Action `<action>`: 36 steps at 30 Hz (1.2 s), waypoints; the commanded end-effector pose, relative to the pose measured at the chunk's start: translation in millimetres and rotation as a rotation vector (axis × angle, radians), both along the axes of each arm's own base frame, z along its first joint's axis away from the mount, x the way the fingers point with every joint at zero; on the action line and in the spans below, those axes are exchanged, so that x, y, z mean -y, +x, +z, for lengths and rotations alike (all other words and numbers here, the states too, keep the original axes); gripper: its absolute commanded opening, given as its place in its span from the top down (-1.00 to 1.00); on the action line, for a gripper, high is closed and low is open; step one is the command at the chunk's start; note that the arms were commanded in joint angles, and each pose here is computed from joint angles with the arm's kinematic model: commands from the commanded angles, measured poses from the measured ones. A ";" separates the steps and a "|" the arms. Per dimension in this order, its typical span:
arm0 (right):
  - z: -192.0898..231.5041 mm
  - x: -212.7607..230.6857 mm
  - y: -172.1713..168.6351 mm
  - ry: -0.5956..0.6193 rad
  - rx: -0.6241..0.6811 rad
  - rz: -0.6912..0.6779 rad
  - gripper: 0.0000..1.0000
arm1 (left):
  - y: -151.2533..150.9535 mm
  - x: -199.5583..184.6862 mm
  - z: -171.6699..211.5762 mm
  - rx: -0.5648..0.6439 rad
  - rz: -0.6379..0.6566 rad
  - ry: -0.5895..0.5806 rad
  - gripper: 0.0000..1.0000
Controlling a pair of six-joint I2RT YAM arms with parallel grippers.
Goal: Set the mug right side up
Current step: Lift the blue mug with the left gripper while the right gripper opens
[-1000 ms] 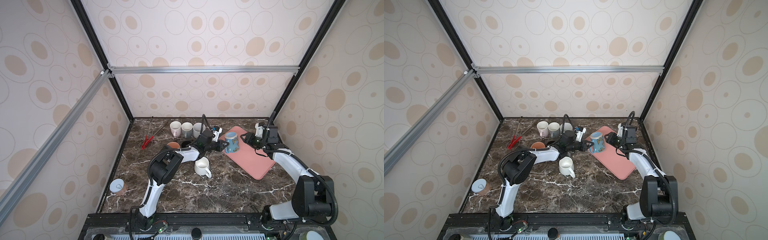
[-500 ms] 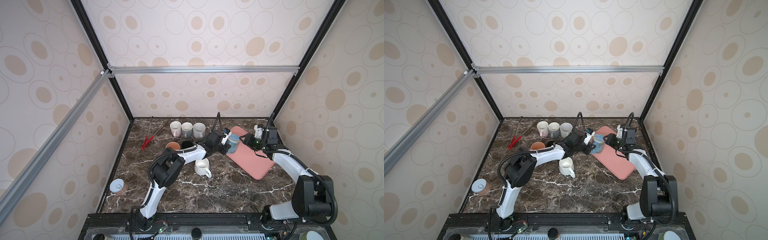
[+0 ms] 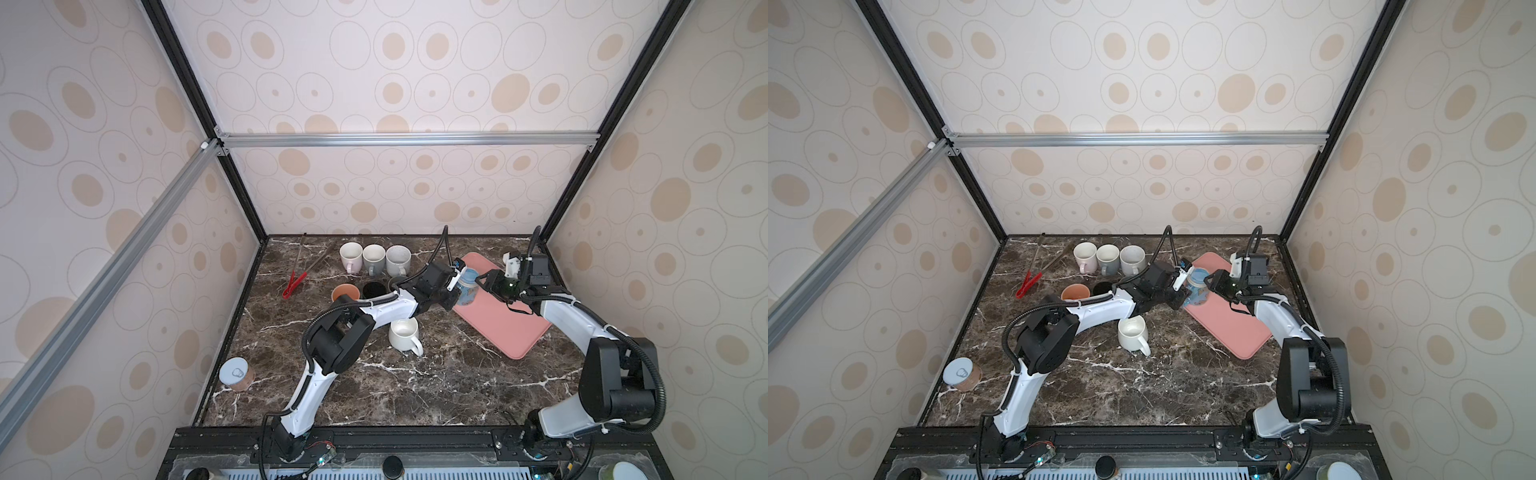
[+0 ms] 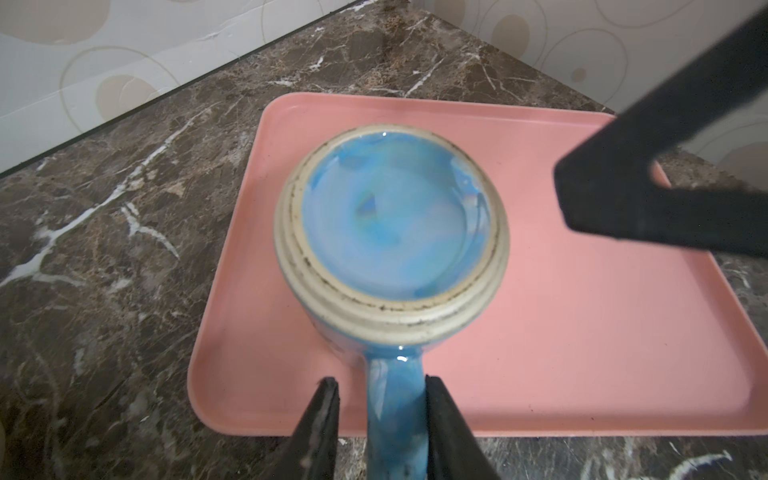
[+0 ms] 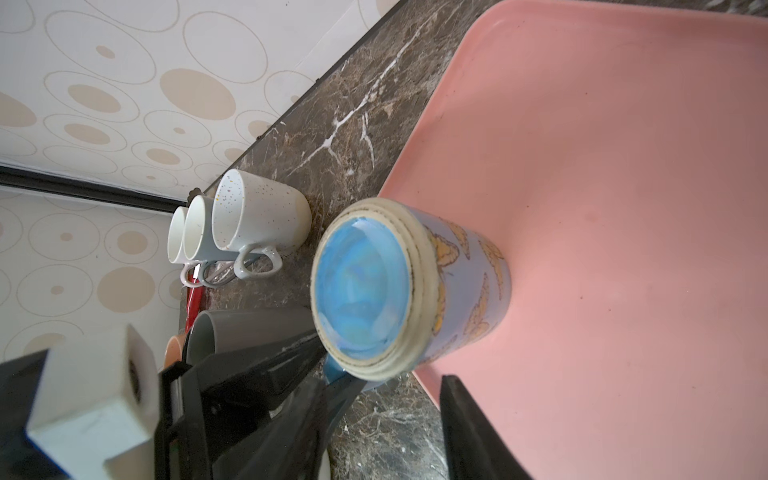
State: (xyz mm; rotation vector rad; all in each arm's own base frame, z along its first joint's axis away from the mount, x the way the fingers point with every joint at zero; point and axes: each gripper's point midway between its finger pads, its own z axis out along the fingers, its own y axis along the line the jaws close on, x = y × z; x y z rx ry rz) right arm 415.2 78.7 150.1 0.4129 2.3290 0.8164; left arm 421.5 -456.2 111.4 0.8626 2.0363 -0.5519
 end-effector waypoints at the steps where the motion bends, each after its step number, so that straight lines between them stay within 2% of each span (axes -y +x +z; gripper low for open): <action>1: 7.5 -1.9 8.0 0.015 0.016 0.020 0.04 | 12.1 -0.4 6.9 0.020 0.042 0.013 0.22; 7: 4.9 -3.0 10.8 0.016 0.015 0.029 0.05 | 16.2 5.7 -1.5 0.009 0.033 0.045 0.04; 13: -0.1 -6.0 15.2 0.018 0.000 0.052 0.05 | 21.5 13.6 -16.4 -0.018 0.012 0.100 0.04; 22: -3.6 -10.1 20.9 0.038 -0.011 0.071 0.04 | 30.9 11.9 -12.0 0.011 0.041 0.125 0.10; 25: -0.3 -9.3 19.8 0.029 -0.005 0.073 0.04 | 33.9 12.8 -13.0 0.010 0.046 0.139 0.38; 27: 2.6 -8.6 18.2 0.021 0.002 0.073 0.05 | 35.3 13.9 -10.4 0.014 0.048 0.136 0.73; 29: 8.9 -6.4 16.6 0.009 0.018 0.067 0.05 | 36.3 14.5 -7.3 0.020 0.049 0.134 1.00; 36: 39.9 4.4 9.0 -0.041 0.099 0.020 0.03 | 38.3 17.4 29.2 0.069 0.054 0.072 1.00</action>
